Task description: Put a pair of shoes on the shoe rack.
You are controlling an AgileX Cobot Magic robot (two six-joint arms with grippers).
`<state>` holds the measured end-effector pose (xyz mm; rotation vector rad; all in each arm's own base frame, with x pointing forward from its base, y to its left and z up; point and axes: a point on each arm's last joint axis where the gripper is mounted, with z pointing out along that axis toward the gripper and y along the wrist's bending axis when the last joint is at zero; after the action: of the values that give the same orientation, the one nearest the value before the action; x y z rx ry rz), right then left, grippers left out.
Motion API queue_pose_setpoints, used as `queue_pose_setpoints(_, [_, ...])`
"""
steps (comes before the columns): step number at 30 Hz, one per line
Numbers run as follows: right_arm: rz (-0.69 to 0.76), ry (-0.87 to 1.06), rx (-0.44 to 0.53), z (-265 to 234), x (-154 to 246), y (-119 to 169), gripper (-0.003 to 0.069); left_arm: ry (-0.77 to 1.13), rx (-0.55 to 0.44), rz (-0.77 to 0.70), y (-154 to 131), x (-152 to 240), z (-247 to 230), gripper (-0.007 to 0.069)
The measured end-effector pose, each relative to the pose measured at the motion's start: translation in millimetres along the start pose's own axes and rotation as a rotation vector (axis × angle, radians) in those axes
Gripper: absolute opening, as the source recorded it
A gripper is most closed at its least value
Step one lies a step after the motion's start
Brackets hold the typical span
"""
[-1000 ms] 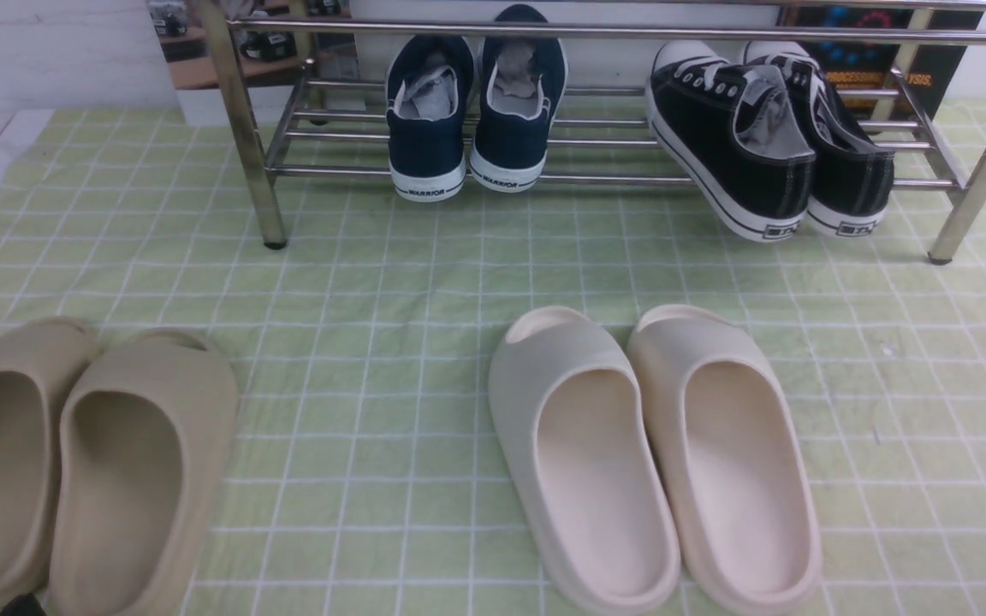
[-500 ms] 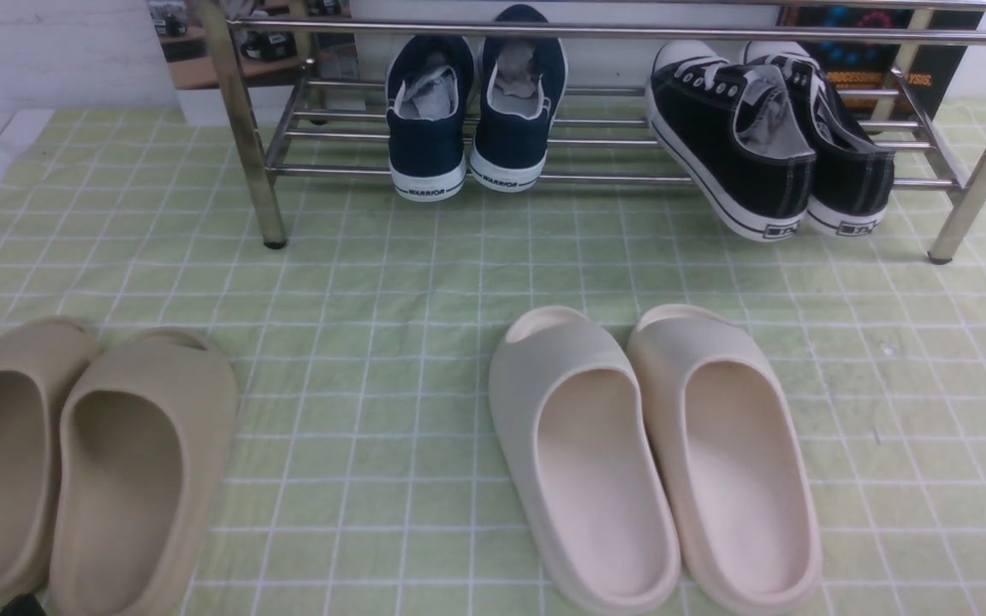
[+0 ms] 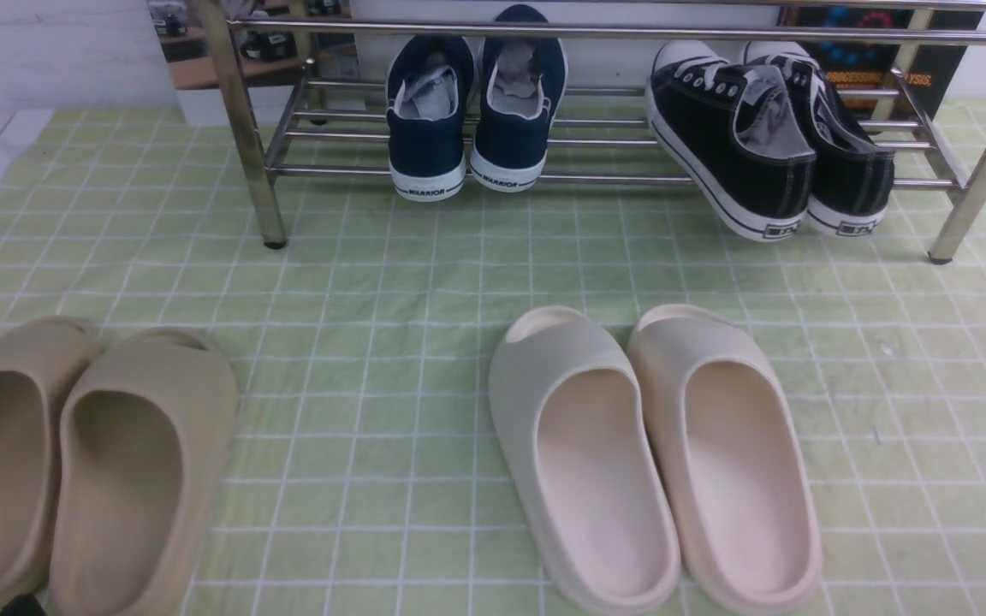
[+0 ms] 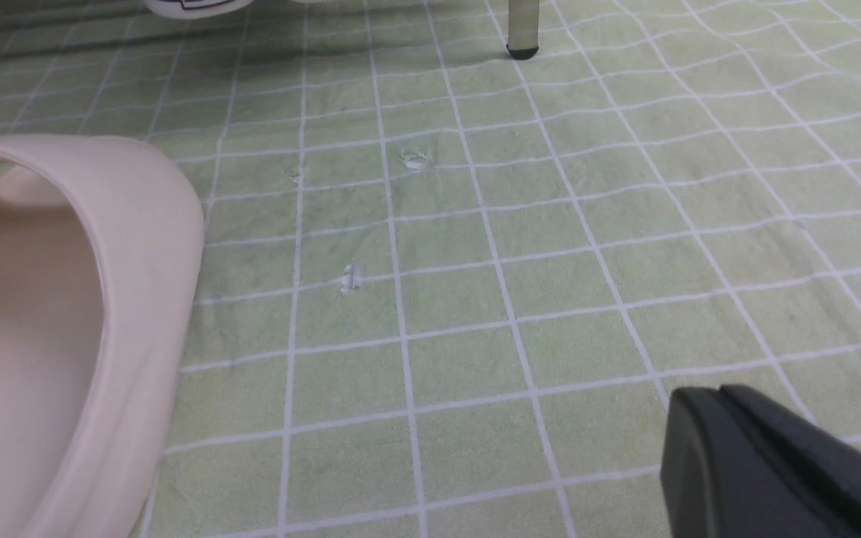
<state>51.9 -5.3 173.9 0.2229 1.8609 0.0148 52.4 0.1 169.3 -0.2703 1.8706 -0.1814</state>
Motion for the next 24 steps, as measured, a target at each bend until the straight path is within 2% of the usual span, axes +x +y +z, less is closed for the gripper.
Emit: queue_pose_setpoints(24, [0.000, 0.000, 0.000, 0.0, 0.0, 0.0, 0.0029, 0.000, 0.000, 0.000, 0.0, 0.0, 0.0, 0.0239])
